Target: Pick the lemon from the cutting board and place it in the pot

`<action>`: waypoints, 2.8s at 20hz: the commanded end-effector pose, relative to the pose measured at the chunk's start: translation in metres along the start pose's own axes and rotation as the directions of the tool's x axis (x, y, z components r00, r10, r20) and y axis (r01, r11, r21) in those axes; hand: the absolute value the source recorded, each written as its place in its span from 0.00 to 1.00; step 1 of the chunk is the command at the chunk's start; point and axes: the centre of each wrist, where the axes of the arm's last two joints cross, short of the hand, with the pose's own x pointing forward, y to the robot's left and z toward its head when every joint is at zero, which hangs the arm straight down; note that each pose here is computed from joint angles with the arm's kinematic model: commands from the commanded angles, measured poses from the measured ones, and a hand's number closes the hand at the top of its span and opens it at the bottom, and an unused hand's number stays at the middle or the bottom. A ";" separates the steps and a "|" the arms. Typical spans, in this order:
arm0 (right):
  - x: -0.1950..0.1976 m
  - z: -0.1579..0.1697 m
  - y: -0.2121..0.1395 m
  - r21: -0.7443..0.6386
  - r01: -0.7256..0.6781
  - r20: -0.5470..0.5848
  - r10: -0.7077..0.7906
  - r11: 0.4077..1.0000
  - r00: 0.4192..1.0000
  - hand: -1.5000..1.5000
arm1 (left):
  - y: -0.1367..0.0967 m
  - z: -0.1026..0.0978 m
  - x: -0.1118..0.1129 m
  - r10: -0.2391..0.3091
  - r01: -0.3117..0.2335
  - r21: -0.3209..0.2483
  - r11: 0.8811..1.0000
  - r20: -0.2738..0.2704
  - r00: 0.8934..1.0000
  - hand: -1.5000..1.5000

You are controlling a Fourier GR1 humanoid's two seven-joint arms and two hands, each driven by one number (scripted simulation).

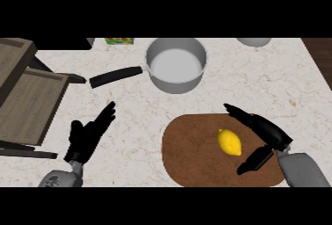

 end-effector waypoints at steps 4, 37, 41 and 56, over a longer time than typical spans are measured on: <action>-0.028 -0.027 0.003 0.017 0.094 -0.015 -0.094 0.995 0.995 0.00 | 0.000 -0.007 0.011 -0.001 0.001 -0.005 1.000 0.009 1.000 0.50; -0.061 -0.013 0.149 -0.893 -0.009 -0.004 0.010 0.451 1.000 1.00 | 0.010 0.003 0.006 -0.009 0.010 0.018 1.000 -0.021 1.000 0.50; -0.025 -0.023 0.172 -0.921 -0.060 -0.031 0.080 0.386 0.996 1.00 | 0.010 -0.002 0.011 0.004 -0.004 0.014 1.000 -0.024 1.000 0.50; 0.062 -0.088 0.142 -0.913 -0.212 -0.141 0.219 0.348 0.966 1.00 | 0.002 -0.001 0.003 -0.020 0.020 -0.009 1.000 -0.021 1.000 0.50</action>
